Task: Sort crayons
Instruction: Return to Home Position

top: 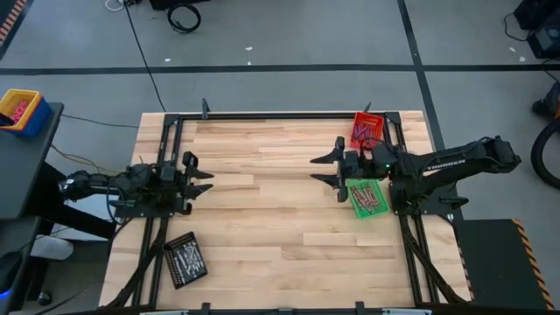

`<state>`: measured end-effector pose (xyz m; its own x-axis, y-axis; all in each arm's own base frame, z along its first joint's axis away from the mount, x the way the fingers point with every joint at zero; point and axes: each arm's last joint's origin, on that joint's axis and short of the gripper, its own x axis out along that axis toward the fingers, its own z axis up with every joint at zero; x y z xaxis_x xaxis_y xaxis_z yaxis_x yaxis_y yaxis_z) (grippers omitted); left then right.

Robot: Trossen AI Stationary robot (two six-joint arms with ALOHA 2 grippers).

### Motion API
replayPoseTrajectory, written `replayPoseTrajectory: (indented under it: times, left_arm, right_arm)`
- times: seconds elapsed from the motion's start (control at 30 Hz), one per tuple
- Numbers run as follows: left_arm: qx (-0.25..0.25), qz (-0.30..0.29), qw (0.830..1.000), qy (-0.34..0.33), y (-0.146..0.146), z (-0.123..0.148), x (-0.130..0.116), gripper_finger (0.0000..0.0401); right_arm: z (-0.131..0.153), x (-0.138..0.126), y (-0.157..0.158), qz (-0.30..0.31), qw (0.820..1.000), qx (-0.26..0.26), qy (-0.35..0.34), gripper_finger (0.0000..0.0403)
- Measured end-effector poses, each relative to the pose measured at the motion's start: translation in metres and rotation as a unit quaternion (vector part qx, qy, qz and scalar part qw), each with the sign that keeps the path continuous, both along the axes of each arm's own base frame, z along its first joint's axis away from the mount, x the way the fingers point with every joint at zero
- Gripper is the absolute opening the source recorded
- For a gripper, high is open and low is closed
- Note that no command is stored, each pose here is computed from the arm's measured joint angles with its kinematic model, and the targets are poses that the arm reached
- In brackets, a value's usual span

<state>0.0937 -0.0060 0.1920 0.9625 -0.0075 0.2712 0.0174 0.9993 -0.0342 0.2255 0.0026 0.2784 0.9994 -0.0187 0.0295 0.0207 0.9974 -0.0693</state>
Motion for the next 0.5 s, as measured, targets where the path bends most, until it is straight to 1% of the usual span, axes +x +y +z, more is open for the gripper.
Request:
replayPoseTrajectory:
  times: [0.1, 0.17, 0.33, 0.5]
  left_arm:
    - [0.003, 0.001, 1.000, -0.011, 0.000, 0.002, -0.001, 0.0143]
    - [0.008, 0.003, 1.000, -0.019, 0.000, 0.004, -0.001, 0.0143]
    - [0.010, 0.004, 1.000, -0.014, 0.000, 0.002, -0.001, 0.0144]
    - [0.011, 0.004, 1.000, -0.014, 0.000, 0.003, -0.001, 0.0144]
  right_arm:
    - [-0.004, -0.013, -0.001, -0.002, 1.000, 0.004, -0.013, 0.0201]
    - [-0.009, -0.020, -0.001, -0.001, 1.000, 0.021, -0.012, 0.0198]
    - [-0.023, -0.046, -0.001, 0.002, 0.999, 0.039, -0.022, 0.0189]
    - [-0.044, -0.066, -0.001, 0.000, 0.997, 0.080, 0.014, 0.0188]
